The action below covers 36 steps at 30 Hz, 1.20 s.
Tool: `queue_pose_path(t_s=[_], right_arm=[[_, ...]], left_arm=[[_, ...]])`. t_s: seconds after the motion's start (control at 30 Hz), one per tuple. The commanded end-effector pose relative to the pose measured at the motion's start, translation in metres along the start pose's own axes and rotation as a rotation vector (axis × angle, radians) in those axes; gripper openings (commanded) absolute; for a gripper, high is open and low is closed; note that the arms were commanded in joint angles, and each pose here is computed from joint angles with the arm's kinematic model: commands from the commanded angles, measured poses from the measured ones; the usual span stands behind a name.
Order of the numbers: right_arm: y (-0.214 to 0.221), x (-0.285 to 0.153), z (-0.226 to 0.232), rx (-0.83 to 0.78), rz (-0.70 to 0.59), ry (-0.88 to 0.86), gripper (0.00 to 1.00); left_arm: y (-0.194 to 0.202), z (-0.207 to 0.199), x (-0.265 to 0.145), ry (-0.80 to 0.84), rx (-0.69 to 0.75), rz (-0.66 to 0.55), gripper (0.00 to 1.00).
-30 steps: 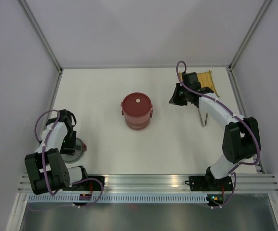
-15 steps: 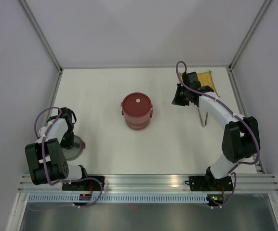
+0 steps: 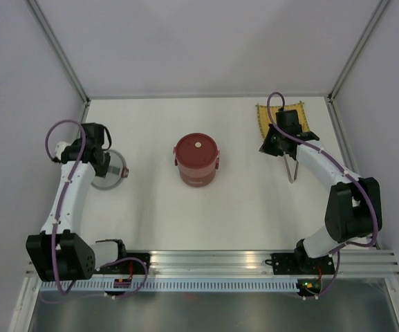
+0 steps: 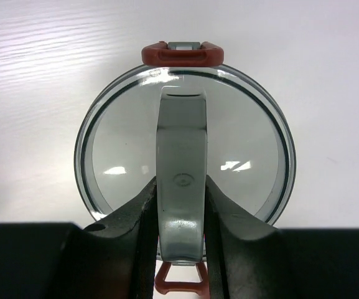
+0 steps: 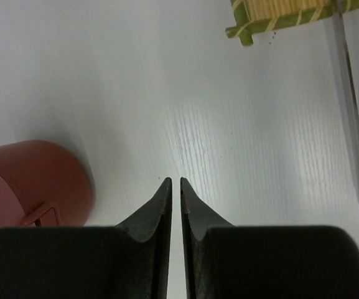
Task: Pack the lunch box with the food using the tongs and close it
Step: Pick up the box lid from the center of the board, then close the box lid on the packing box.
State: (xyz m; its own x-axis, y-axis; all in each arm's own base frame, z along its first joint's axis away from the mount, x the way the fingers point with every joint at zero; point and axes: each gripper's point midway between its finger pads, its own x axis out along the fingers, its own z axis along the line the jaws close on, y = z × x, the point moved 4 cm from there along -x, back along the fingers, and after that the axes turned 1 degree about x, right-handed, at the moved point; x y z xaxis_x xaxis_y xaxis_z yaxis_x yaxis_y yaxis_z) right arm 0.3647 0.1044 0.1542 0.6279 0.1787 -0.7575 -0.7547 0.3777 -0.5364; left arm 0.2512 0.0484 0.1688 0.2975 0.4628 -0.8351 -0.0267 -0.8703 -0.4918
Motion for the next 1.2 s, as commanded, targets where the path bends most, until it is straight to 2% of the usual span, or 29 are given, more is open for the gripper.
queue_pose_path(t_s=[0.0,0.03,0.2,0.27,0.3,0.33,0.43,0.5,0.53,0.63,0.83,1.03,1.13,1.17], right_arm=[[-0.006,-0.003,0.006,0.026,-0.082,-0.051,0.15],[-0.008,-0.003,0.011,0.027,-0.095,-0.088,0.15],[-0.016,-0.012,0.027,0.011,-0.136,-0.192,0.15],[-0.025,-0.023,0.036,-0.008,-0.164,-0.239,0.15],[-0.028,-0.028,0.039,-0.033,-0.173,-0.255,0.15],[-0.033,-0.038,0.044,-0.049,-0.194,-0.28,0.15],[-0.046,-0.068,0.056,-0.111,-0.272,-0.346,0.18],[-0.05,-0.08,0.059,-0.142,-0.309,-0.373,0.2],[-0.052,-0.088,0.062,-0.149,-0.328,-0.387,0.21],[-0.051,-0.098,0.067,-0.146,-0.34,-0.432,0.22],[-0.05,-0.115,0.075,-0.145,-0.359,-0.495,0.25],[-0.042,-0.129,0.097,-0.155,-0.277,-0.659,0.31],[-0.036,-0.146,0.115,-0.182,-0.229,-0.816,0.41],[-0.036,-0.149,0.118,-0.168,-0.218,-0.829,0.47]], left_arm=[[-0.008,-0.027,-0.073,0.143,0.075,-0.025,0.02],[-0.013,-0.042,-0.097,0.205,0.037,-0.023,0.02],[0.037,-0.078,-0.159,0.312,0.117,0.089,0.02],[0.066,-0.087,-0.178,0.346,0.139,0.139,0.02],[0.084,-0.096,-0.174,0.32,0.171,0.148,0.02],[0.099,-0.103,-0.196,0.361,0.177,0.183,0.02],[0.148,-0.12,-0.221,0.356,0.229,0.222,0.02],[0.16,-0.131,-0.247,0.386,0.204,0.239,0.02],[0.184,-0.133,-0.245,0.372,0.231,0.245,0.02],[0.209,-0.135,-0.248,0.354,0.197,0.281,0.02],[0.205,-0.136,-0.246,0.363,0.17,0.246,0.02],[0.182,-0.112,-0.237,0.351,0.16,0.181,0.02],[0.176,-0.101,-0.228,0.33,0.149,0.159,0.02],[0.174,-0.101,-0.226,0.331,0.148,0.147,0.02]])
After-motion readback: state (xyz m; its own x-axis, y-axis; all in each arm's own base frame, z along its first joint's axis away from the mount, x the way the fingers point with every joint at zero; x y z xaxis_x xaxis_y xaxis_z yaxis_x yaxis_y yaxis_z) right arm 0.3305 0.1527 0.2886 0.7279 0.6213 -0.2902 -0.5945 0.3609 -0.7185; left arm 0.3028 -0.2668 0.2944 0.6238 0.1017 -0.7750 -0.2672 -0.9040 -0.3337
